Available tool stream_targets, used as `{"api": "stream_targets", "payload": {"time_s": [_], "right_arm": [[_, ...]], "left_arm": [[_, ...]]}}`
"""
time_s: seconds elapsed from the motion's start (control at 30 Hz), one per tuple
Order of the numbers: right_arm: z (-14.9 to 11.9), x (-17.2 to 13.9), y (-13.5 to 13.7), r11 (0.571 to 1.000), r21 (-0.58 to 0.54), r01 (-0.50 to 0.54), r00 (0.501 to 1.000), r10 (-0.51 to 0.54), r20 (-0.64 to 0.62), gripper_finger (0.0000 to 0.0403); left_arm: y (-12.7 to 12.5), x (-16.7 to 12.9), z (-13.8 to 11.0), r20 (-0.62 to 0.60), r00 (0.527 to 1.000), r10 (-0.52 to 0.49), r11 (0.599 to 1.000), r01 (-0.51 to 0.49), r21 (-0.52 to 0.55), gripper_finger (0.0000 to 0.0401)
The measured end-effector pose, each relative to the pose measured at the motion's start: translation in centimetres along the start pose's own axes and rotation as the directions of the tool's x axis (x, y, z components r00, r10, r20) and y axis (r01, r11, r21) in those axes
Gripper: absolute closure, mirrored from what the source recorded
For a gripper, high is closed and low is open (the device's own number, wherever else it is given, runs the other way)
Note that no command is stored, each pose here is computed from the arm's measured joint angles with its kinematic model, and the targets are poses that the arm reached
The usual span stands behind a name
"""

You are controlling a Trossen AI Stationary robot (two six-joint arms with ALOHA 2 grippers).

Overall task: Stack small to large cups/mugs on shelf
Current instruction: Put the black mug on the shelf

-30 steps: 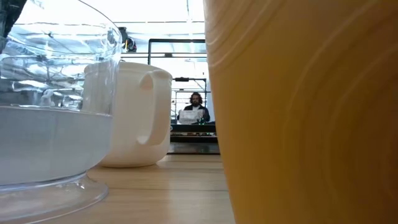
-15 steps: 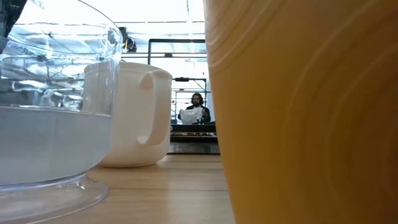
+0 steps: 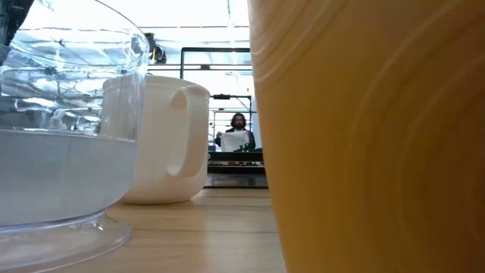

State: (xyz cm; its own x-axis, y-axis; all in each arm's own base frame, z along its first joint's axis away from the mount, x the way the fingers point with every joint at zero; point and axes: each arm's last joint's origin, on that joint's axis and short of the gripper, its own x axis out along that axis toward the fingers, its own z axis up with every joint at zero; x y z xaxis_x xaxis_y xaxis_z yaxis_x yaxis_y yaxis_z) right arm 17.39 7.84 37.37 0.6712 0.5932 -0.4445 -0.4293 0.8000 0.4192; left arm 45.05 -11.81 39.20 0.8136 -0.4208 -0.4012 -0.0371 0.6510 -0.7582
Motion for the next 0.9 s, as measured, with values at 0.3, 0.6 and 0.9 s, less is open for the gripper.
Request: {"api": "stream_targets", "payload": {"time_s": [0.3,0.6,0.9], "right_arm": [[0.2,-1.1,-0.2,1.000,-0.007,-0.005,1.000,0.006,0.029,0.0329],[-0.1,-3.0,-1.0,0.993,-0.007,0.115,0.991,-0.114,0.069,0.0274],[-1.0,-5.2,-1.1,0.984,0.035,0.173,0.981,-0.176,0.077,0.0264]], "left_arm": [[0.5,0.0,-0.4,-0.056,0.998,0.034,0.999,-0.035,-0.015,0.0331],[1.1,0.0,-0.4,-0.054,0.994,0.091,0.996,-0.092,-0.013,0.0331],[1.1,-2.9,0.3,0.137,0.934,0.330,0.938,-0.341,0.068,0.0331]]}}
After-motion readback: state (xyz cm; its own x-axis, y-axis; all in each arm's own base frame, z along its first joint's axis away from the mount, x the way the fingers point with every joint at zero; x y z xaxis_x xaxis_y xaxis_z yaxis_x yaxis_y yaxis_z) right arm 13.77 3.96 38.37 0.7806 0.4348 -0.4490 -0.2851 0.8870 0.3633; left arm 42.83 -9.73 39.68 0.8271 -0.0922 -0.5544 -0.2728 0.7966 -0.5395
